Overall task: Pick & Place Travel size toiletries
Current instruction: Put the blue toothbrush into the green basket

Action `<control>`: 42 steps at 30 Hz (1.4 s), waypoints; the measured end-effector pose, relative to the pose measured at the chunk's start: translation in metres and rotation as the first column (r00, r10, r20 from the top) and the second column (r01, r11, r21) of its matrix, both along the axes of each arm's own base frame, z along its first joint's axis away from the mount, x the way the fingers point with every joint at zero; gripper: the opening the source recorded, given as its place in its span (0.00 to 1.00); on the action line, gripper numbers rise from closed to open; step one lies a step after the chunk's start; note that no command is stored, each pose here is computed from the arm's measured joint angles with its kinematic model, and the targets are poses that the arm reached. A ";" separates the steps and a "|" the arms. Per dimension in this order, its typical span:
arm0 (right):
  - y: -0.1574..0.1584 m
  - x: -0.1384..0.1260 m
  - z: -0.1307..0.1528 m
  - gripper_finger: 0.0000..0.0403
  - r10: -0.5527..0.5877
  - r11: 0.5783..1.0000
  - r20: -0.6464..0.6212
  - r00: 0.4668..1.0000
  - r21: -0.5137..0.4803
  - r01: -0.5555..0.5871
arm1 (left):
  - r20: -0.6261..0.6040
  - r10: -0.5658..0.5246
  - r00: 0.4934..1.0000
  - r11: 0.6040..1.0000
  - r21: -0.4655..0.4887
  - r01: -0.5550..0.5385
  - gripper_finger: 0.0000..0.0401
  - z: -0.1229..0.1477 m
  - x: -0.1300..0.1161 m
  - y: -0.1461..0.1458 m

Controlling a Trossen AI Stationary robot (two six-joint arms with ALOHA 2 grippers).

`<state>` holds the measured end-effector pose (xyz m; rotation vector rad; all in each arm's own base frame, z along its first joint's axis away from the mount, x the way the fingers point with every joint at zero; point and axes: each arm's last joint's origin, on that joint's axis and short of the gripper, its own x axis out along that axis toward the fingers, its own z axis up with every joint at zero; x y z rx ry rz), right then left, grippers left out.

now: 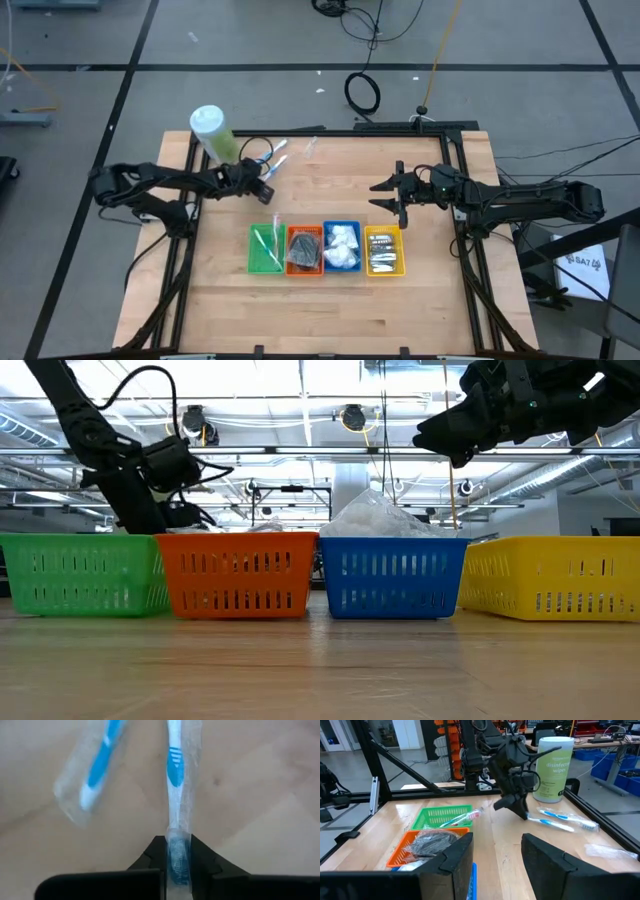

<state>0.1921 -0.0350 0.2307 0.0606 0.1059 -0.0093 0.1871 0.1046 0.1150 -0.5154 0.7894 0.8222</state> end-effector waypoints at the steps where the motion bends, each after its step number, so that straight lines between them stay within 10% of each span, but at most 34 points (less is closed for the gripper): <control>1: 0.000 0.000 0.000 0.38 0.000 1.000 0.000 1.000 0.001 0.000 | 0.016 -0.006 1.000 1.000 -0.009 0.006 0.07 0.002 0.000 -0.001; 13: 0.000 0.000 0.000 0.38 0.000 1.000 -0.002 1.000 0.002 0.000 | 0.374 -0.099 0.922 0.995 0.007 0.104 0.07 0.063 -0.003 -0.031; 23: 0.000 0.000 0.000 0.38 0.000 1.000 -0.002 1.000 0.000 0.000 | 0.519 -0.277 0.809 0.893 -0.171 0.415 0.08 0.090 -0.026 -0.090; 30: 0.000 0.000 0.000 0.38 0.002 1.000 -0.001 1.000 0.003 -0.002 | 0.462 -0.021 0.887 0.964 -0.225 0.140 0.08 0.080 -0.043 -0.127; 42: 0.000 0.000 0.000 0.38 0.004 1.000 -0.002 1.000 -0.004 -0.004 | 0.717 0.070 0.693 0.981 -0.174 0.081 0.08 0.053 -0.054 -0.207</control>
